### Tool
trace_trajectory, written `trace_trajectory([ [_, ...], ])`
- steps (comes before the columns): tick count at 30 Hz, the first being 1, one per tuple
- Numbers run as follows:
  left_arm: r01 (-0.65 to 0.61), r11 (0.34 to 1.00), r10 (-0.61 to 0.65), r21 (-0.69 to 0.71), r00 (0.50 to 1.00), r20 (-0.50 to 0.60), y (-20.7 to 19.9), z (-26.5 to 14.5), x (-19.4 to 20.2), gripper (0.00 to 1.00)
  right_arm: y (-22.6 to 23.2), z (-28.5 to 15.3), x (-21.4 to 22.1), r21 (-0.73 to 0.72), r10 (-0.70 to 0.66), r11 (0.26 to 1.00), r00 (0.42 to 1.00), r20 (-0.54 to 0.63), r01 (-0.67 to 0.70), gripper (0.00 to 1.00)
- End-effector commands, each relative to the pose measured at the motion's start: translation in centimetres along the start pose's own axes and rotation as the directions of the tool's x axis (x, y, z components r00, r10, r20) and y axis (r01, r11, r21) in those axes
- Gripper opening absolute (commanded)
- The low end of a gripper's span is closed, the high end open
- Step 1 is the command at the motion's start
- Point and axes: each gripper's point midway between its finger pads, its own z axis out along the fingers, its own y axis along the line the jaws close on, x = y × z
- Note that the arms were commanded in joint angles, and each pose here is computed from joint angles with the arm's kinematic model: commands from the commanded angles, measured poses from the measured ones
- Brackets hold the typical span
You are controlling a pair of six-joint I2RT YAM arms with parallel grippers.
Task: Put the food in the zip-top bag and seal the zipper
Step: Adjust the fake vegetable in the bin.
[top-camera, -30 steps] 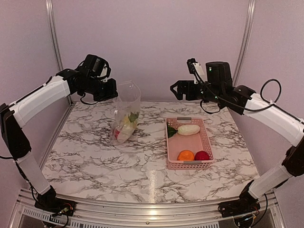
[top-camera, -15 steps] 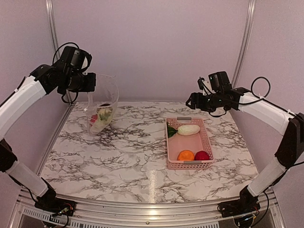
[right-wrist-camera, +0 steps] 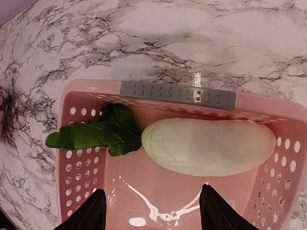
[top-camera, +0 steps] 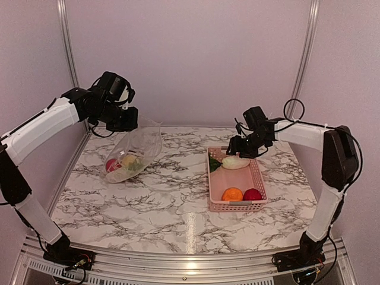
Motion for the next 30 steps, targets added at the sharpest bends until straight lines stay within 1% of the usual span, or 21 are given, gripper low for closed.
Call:
trace_trajectory([
  [1, 0.050, 0.997, -0.048, 0.064, 0.999, -0.025, -0.9, -0.6, 0.7, 0.00, 0.0, -0.1, -2.6, 0.037, -0.069, 0.997, 0.996, 0.052, 0.067, 0.63],
  [6, 0.083, 0.987, -0.079, 0.134, 0.996, -0.040, -2.2, -1.3, 0.7, 0.00, -0.9, 1.5, -3.7, 0.096, -0.135, 0.987, 0.989, 0.062, 0.128, 0.64],
  [8, 0.087, 0.987, -0.084, 0.137, 0.996, -0.034, -2.2, -1.6, 0.6, 0.00, -1.3, 2.1, -3.7, 0.111, -0.150, 0.983, 0.987, 0.053, 0.143, 0.65],
  [13, 0.082, 0.987, -0.078, 0.135, 0.996, -0.037, -2.0, -1.8, 1.0, 0.00, -2.3, 3.7, -2.8, 0.134, -0.152, 0.980, 0.988, 0.015, 0.148, 0.67],
  [17, 0.081, 0.987, -0.077, 0.139, 0.996, -0.034, -2.0, -2.0, 0.9, 0.00, -3.1, 4.5, -1.7, 0.148, -0.149, 0.978, 0.989, 0.010, 0.146, 0.69],
  [22, 0.089, 0.984, -0.083, 0.153, 0.995, -0.048, -2.3, -1.6, 1.1, 0.00, -3.4, 5.3, 0.2, 0.126, -0.140, 0.982, 0.990, -0.028, 0.142, 0.70],
  [25, 0.094, 0.983, -0.087, 0.157, 0.995, -0.053, -2.4, -1.4, 1.2, 0.00, -2.8, 4.6, 1.6, 0.094, -0.116, 0.988, 0.992, -0.051, 0.120, 0.70],
  [28, 0.101, 0.982, -0.094, 0.157, 0.994, -0.053, -2.5, -1.1, 1.2, 0.00, -0.7, 3.4, 4.1, 0.027, -0.089, 0.995, 0.992, -0.094, 0.091, 0.70],
  [30, 0.104, 0.982, -0.096, 0.159, 0.994, -0.054, -2.5, -0.9, 1.3, 0.00, 1.3, 2.4, 6.4, -0.016, -0.093, 0.996, 0.984, -0.153, 0.091, 0.71],
])
